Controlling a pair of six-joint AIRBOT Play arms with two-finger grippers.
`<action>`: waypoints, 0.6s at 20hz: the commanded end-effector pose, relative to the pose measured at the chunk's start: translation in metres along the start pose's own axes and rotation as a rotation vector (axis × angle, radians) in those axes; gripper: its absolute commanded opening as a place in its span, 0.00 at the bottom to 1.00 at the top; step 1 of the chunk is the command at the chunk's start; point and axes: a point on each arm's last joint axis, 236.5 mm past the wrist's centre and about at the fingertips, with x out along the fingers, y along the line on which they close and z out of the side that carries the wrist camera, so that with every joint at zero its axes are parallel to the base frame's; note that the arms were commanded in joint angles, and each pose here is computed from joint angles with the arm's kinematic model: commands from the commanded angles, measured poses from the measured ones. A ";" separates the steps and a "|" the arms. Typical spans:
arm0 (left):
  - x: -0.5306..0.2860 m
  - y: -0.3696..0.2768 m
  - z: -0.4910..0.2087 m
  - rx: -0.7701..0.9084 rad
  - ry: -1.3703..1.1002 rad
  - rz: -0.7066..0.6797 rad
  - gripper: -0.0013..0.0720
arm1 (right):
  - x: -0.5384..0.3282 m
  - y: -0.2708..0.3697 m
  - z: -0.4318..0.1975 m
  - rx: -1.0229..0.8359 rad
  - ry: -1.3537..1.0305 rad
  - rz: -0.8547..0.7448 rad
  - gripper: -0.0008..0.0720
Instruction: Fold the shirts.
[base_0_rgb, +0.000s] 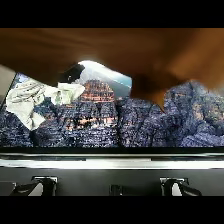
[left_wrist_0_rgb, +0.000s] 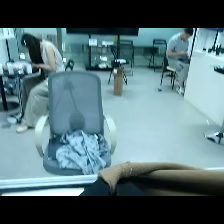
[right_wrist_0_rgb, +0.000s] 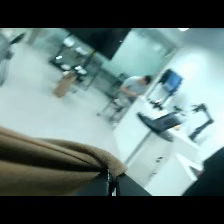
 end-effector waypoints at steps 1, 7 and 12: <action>-0.042 -0.004 0.023 0.039 -0.087 0.035 0.06 | -0.055 -0.019 0.012 -0.040 0.007 -0.116 0.07; 0.005 0.008 -0.054 0.000 0.184 0.024 0.06 | -0.013 0.022 -0.069 0.010 0.304 0.096 0.07; 0.096 0.040 -0.278 -0.144 0.767 0.006 0.06 | 0.068 0.145 -0.264 0.169 0.928 0.681 0.07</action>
